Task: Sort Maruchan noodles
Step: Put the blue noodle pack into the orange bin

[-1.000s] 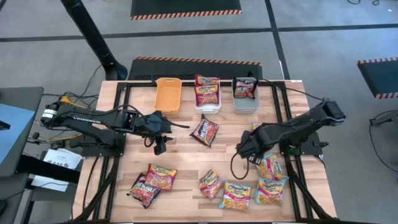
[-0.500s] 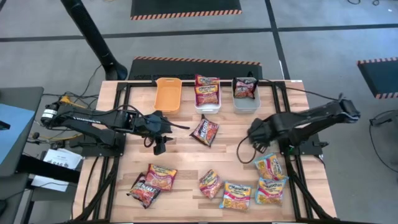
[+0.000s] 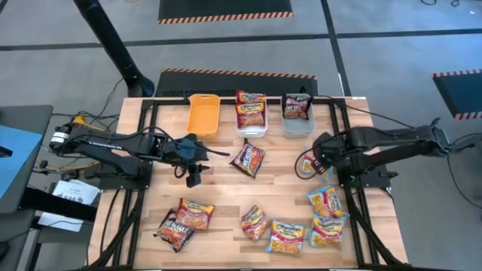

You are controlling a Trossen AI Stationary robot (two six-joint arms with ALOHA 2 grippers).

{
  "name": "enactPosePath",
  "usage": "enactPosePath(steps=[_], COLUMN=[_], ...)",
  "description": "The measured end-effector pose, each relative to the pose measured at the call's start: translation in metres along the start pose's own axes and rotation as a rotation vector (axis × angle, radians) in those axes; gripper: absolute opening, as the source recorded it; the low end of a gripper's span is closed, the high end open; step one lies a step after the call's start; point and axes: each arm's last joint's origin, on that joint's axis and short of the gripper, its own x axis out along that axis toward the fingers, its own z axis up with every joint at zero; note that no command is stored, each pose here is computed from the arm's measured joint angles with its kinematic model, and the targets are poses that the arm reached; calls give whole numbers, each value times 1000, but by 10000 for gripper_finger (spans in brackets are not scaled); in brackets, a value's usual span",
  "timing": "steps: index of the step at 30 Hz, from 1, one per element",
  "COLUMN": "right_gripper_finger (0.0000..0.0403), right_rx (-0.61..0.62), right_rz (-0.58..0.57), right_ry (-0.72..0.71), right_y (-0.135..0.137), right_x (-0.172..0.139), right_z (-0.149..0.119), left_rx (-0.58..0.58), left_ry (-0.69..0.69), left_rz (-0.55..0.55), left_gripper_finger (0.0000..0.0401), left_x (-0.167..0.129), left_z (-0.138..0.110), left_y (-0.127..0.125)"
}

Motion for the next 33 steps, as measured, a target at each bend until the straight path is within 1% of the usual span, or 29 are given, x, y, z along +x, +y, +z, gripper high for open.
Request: enactPosePath(steps=[3, 6, 10, 14, 20, 27, 31, 33], right_gripper_finger=[217, 217, 217, 217, 217, 217, 217, 217], right_rx=[-9, -63, -154, -198, -177, -164, -175, -180], right_rz=[-14, -18, 21, 33, -18, -99, -121, -114], right_ry=[5, 12, 65, 130, 268, 389, 443, 469], right_y=[-1, 1, 5, 8, 12, 17, 21, 24], right_x=[2, 7, 14, 25, 47, 74, 89, 95], right_z=[5, 11, 20, 28, 39, 47, 51, 52], left_rx=[0, 0, 0, -1, 2, 4, 5, 5], left_ry=[1, 1, 3, 4, 5, 6, 7, 8], left_rz=[1, 1, 2, 2, 3, 3, 3, 3], left_gripper_finger=[134, 134, 134, 134, 134, 134, 134, 134], left_x=[0, 0, 0, 0, 0, 0, 0, 0], left_z=[0, 0, 0, 0, -1, -1, -1, -1], left_y=[0, 0, 0, 0, 0, 0, 0, 0])
